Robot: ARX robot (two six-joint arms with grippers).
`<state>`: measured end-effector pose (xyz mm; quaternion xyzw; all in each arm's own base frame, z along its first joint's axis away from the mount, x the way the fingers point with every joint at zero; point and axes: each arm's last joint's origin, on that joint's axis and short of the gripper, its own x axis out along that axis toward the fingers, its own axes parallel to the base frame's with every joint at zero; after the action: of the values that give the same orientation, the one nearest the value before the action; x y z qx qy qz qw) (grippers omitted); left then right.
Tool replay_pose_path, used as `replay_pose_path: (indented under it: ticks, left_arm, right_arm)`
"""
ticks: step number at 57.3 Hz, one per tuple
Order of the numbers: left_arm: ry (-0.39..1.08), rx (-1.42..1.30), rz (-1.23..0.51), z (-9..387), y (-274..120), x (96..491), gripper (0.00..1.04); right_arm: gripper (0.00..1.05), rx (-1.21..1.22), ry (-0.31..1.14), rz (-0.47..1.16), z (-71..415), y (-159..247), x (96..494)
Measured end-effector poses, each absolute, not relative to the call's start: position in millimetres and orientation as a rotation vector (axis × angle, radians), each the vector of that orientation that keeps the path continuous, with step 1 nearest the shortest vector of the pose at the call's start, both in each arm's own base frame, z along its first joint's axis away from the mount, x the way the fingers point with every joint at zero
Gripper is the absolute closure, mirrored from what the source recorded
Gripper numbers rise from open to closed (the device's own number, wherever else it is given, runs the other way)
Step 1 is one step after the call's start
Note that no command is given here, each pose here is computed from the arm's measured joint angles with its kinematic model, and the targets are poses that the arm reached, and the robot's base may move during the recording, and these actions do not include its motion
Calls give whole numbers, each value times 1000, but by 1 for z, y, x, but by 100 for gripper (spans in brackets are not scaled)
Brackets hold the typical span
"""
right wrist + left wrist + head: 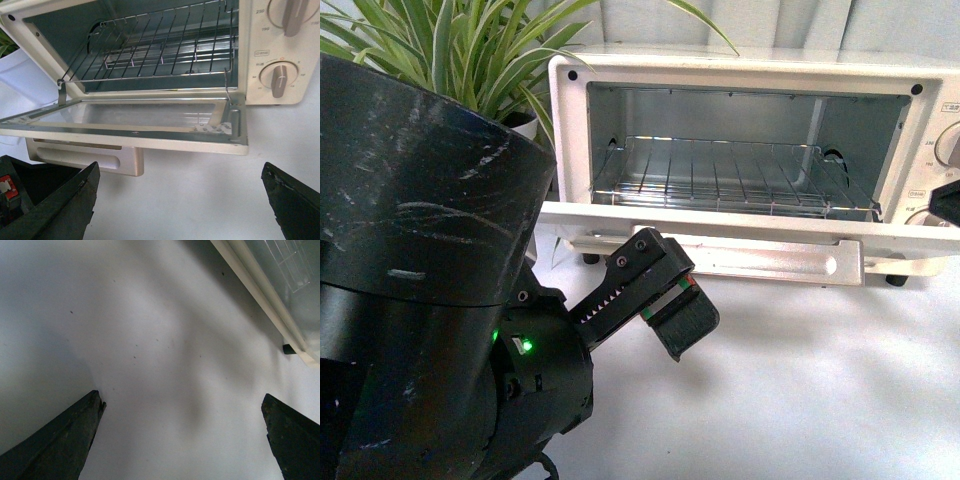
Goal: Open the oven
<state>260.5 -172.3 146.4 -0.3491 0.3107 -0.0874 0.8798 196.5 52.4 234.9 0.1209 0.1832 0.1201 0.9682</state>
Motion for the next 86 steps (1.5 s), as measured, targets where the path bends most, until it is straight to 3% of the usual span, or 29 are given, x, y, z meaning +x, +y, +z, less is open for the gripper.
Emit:
replay_pose_path:
  ticks: [86]
  left_arm:
    - [544,-84,-86,131,-143,239,7]
  right_arm:
    - [9,256,390,217,214,35,180]
